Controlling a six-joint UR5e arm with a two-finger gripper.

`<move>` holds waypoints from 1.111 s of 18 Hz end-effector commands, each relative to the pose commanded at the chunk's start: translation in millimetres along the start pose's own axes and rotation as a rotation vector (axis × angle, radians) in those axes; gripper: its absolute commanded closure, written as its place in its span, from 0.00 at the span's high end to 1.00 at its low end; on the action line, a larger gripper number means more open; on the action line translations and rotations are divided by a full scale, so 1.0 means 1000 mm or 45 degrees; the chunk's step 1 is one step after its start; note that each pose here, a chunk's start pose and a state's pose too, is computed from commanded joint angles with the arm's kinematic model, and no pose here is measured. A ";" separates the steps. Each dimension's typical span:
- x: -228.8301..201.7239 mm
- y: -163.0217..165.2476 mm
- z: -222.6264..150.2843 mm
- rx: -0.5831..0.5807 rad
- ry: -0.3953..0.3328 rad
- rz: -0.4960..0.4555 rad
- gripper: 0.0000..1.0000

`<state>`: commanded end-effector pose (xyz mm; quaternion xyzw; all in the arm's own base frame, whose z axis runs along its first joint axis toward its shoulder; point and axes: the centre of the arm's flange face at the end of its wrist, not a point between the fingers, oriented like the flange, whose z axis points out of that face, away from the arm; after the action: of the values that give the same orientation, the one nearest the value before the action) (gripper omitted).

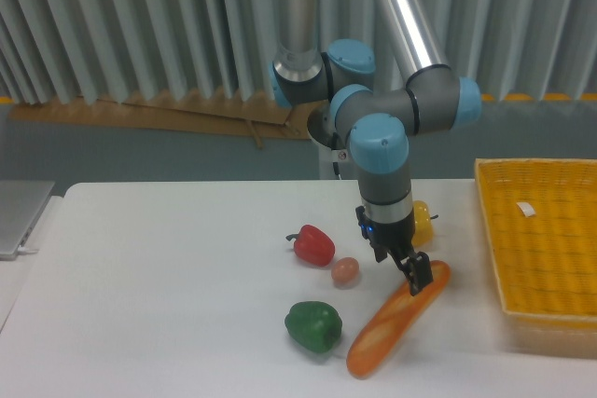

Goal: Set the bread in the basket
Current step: 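Lower the open gripper onto the orange bread loaf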

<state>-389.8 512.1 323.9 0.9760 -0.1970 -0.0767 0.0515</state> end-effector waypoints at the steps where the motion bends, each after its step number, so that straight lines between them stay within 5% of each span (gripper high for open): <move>1: 0.000 0.000 0.001 -0.001 0.002 0.000 1.00; 20: -0.024 -0.015 0.064 -0.057 0.019 -0.003 1.00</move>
<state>-417.3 530.9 262.1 0.9754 -0.1937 -0.0738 0.0745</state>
